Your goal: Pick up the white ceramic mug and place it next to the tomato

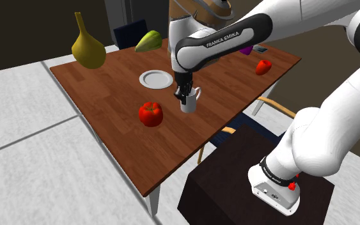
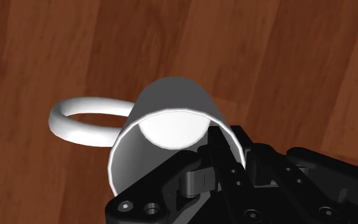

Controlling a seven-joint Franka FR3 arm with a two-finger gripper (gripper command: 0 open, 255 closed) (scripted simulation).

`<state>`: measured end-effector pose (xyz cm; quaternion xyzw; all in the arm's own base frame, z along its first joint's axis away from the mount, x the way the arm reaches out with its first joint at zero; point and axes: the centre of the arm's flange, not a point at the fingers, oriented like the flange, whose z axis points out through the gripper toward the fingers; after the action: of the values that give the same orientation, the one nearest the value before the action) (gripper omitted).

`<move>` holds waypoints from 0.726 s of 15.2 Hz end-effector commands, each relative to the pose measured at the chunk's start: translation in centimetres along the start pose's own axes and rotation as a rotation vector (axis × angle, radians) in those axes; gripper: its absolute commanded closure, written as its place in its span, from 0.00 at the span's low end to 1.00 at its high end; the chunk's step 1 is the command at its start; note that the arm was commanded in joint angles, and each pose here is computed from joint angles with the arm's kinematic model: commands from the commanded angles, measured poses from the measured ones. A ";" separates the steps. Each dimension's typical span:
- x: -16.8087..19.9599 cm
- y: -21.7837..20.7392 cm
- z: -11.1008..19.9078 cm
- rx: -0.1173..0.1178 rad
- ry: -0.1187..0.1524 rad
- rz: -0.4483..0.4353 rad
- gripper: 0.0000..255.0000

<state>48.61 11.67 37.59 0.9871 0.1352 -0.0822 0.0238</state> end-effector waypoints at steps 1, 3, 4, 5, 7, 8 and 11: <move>0.0 0.0 0.1 0.000 0.000 0.000 1.00; 0.0 0.0 0.1 0.000 0.000 0.000 1.00; 0.0 0.0 0.1 0.000 0.000 0.000 1.00; 0.0 0.0 0.1 0.000 0.000 0.000 1.00; 0.0 0.0 0.1 0.000 0.000 0.000 0.00; 0.0 0.0 0.1 0.000 0.000 0.000 0.00; 0.0 0.0 0.1 0.000 0.000 0.000 0.00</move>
<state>48.62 11.67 37.52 0.9871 0.1352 -0.0820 0.0238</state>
